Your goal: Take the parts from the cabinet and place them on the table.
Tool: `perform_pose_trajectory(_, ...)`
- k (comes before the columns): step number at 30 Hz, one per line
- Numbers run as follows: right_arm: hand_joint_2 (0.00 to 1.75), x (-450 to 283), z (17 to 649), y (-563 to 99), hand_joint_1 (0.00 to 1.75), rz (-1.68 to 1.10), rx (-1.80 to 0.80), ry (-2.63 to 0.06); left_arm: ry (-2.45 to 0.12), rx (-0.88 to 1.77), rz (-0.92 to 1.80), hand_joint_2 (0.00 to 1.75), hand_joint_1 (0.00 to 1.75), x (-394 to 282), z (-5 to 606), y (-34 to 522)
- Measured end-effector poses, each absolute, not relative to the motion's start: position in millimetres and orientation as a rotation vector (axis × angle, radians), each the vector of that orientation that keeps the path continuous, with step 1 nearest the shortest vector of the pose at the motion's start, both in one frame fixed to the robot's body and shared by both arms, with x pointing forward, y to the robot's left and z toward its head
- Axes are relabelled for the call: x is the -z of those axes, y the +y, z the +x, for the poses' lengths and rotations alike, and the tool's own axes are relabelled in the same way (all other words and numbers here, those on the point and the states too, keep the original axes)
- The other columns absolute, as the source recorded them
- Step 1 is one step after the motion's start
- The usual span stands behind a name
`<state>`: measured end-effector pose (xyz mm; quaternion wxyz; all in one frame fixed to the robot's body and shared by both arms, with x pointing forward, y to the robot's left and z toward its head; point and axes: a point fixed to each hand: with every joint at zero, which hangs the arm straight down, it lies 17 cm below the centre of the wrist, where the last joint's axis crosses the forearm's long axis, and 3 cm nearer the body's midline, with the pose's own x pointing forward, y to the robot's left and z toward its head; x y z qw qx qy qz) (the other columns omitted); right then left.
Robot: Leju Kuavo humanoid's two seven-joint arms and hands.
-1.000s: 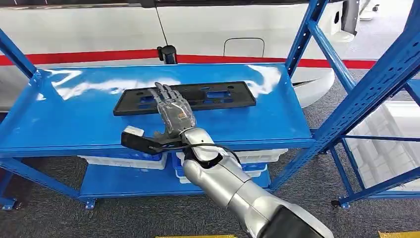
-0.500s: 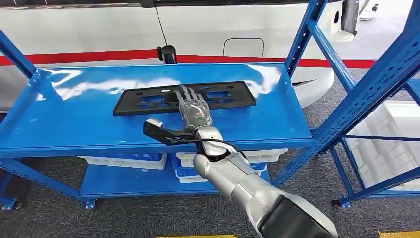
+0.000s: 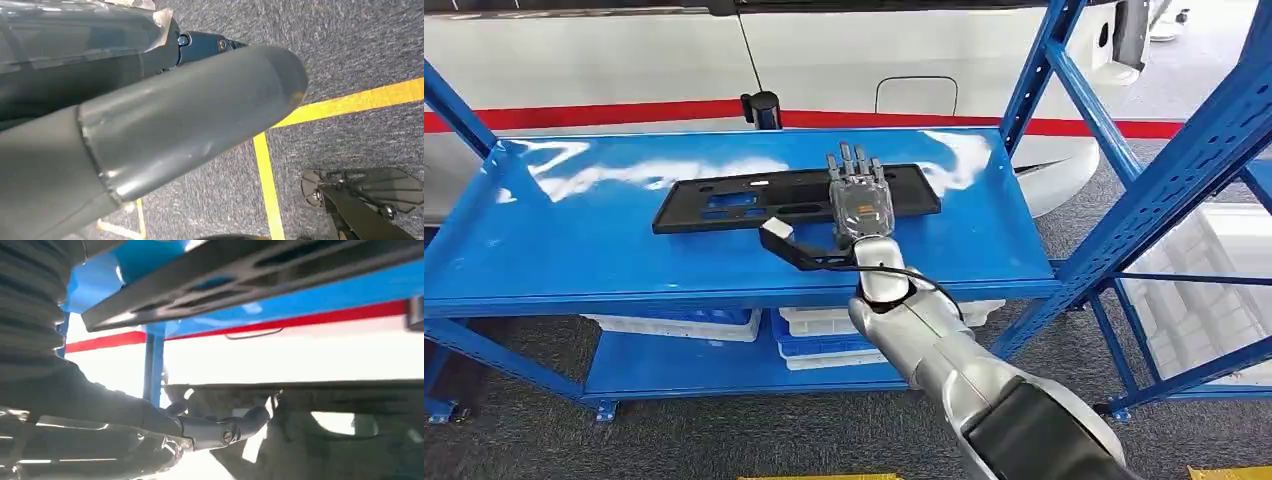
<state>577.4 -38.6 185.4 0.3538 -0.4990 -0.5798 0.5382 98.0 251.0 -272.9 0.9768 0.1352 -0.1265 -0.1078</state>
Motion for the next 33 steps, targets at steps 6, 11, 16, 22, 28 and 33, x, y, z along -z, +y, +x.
perform_pose_trajectory(6, 1.75, -185.8, 584.5, -57.0, 0.00, -1.296, -1.344, -1.471, -0.256, 0.219, 0.272, 0.00, 0.00, 272.9, 98.1, 251.0)
perform_pose_trajectory(11, 1.75, -187.3, 586.4, -62.6, 0.00, -1.314, -1.333, -1.464, -0.262, 0.219, 0.272, 0.00, 0.00, 272.6, 99.2, 250.8)
perform_pose_trajectory(16, 1.75, -178.2, 588.3, -69.4, 0.00, -1.311, -1.362, -1.403, -0.276, 0.223, 0.269, 0.00, 0.00, 272.1, 101.4, 249.9)
perform_pose_trajectory(22, 1.75, -159.5, 585.7, -78.0, 0.00, -1.316, -1.411, -1.322, -0.288, 0.233, 0.266, 0.00, 0.00, 271.7, 103.2, 248.6)
perform_pose_trajectory(28, 1.75, -150.3, 583.8, -83.3, 0.00, -1.306, -1.415, -1.296, -0.288, 0.233, 0.267, 0.00, 0.00, 271.7, 103.2, 248.7)
perform_pose_trajectory(33, 1.75, -148.6, 584.3, -86.3, 0.00, -1.306, -1.415, -1.285, -0.288, 0.231, 0.267, 0.00, 0.00, 271.7, 103.3, 248.8)
